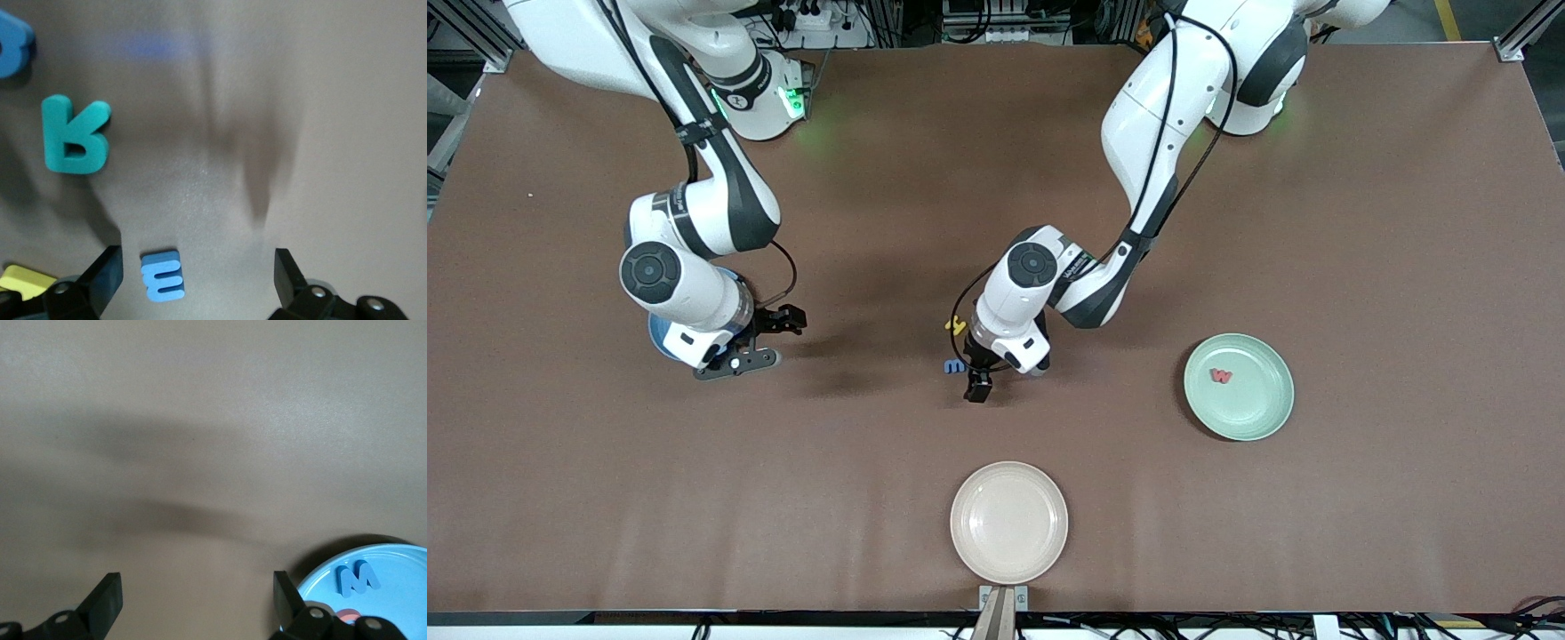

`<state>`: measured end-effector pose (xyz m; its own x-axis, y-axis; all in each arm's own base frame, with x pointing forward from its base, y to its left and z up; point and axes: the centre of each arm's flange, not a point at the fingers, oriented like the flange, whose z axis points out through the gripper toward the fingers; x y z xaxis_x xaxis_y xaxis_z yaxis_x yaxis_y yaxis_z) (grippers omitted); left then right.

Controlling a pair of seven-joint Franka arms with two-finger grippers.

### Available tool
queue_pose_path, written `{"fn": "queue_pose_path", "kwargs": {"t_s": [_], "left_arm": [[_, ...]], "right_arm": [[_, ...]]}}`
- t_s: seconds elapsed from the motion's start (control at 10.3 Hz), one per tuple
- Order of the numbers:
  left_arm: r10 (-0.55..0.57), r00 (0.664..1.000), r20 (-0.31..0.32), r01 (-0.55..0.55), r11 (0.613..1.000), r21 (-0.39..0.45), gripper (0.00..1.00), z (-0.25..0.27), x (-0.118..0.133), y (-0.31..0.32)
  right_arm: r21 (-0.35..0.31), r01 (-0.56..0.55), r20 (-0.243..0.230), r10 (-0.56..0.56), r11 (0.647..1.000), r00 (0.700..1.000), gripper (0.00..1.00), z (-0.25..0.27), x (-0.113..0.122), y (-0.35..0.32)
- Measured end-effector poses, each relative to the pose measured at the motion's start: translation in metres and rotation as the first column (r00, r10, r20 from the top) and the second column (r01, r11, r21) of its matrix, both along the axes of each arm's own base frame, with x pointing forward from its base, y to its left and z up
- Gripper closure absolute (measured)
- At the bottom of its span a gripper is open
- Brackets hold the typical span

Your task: Sort uppercase to blue plate, lowercase to green plate

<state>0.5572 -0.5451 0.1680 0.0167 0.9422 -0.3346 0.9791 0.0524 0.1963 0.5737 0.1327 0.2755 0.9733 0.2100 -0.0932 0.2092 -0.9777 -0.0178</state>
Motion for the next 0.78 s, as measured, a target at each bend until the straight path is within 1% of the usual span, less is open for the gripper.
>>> {"fn": "queue_pose_path", "kwargs": {"t_s": [0.49, 0.78], "left_arm": [[-0.032, 0.999, -0.004, 0.032, 0.999, -0.018, 0.00, -0.001, -0.013, -0.018], [-0.007, 1.000, -0.024, 0.007, 1.000, -0.029, 0.00, -0.009, -0.009, -0.014]], "right_arm": [[0.000, 0.000, 0.000, 0.000, 1.000, 1.000, 0.00, 0.000, 0.000, 0.000], [0.000, 0.000, 0.000, 0.000, 1.000, 1.000, 0.00, 0.000, 0.000, 0.000]]}}
